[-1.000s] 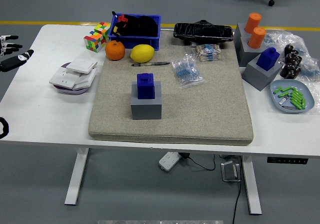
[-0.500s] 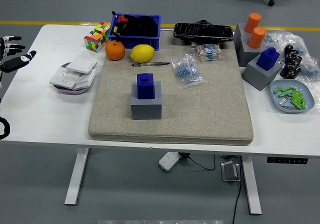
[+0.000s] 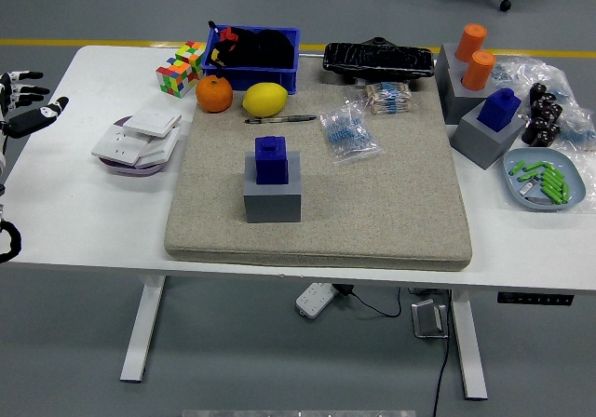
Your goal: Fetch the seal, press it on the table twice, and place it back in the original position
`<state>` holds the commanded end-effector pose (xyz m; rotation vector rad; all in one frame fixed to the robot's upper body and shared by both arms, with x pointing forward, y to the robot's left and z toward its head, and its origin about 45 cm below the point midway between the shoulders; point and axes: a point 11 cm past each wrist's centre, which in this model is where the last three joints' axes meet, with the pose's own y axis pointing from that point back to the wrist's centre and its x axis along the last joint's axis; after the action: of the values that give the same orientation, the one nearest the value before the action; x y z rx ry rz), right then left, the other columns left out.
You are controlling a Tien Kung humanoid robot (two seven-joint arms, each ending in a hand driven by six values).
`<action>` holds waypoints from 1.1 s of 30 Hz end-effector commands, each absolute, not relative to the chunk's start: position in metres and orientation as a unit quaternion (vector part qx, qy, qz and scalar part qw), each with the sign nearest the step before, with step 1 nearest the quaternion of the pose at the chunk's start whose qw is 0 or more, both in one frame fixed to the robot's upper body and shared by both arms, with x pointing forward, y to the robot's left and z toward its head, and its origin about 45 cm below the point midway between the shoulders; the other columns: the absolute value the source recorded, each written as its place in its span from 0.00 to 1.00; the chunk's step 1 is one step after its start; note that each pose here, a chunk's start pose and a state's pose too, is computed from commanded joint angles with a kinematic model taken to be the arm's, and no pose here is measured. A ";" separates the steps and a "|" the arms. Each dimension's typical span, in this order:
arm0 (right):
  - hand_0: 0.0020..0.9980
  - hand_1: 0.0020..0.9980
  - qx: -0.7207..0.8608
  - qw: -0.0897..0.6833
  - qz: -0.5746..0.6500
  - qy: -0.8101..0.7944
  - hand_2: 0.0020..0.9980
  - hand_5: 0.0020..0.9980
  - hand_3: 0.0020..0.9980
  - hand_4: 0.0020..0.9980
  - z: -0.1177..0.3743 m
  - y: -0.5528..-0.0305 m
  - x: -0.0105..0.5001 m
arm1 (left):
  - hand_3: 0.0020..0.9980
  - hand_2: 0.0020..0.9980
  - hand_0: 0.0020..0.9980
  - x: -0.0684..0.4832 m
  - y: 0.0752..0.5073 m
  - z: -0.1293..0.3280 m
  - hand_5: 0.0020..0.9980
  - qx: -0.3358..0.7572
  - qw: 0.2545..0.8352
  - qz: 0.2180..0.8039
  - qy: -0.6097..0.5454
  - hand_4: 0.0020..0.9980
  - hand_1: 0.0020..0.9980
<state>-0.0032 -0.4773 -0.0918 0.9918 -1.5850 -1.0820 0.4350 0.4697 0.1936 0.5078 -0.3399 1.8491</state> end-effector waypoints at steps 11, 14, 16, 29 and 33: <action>0.75 0.69 0.402 0.466 -0.448 -0.648 0.67 0.52 0.63 0.75 -0.094 -0.472 -0.007 | 0.70 0.59 0.69 0.433 0.471 0.192 0.14 0.214 0.559 0.788 -0.144 0.81 0.64; 0.75 0.69 0.401 0.467 -0.448 -0.649 0.67 0.52 0.63 0.75 -0.094 -0.473 -0.008 | 0.70 0.59 0.69 0.433 0.472 0.192 0.14 0.213 0.557 0.789 -0.146 0.81 0.64; 0.75 0.69 0.400 0.467 -0.449 -0.649 0.67 0.52 0.63 0.75 -0.094 -0.473 -0.009 | 0.70 0.59 0.69 0.432 0.472 0.192 0.14 0.213 0.556 0.789 -0.148 0.81 0.64; 0.75 0.69 0.400 0.464 -0.451 -0.650 0.67 0.52 0.63 0.75 -0.095 -0.471 -0.009 | 0.70 0.59 0.69 0.431 0.477 0.193 0.14 0.215 0.551 0.793 -0.148 0.81 0.65; 0.75 0.69 0.400 0.463 -0.451 -0.650 0.67 0.52 0.63 0.75 -0.095 -0.471 -0.009 | 0.70 0.59 0.69 0.431 0.477 0.193 0.14 0.215 0.551 0.793 -0.148 0.81 0.65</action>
<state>-0.0086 -0.4709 -0.0948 0.9827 -1.5984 -1.1078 0.4306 0.4767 0.1930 0.5093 -0.3505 1.8759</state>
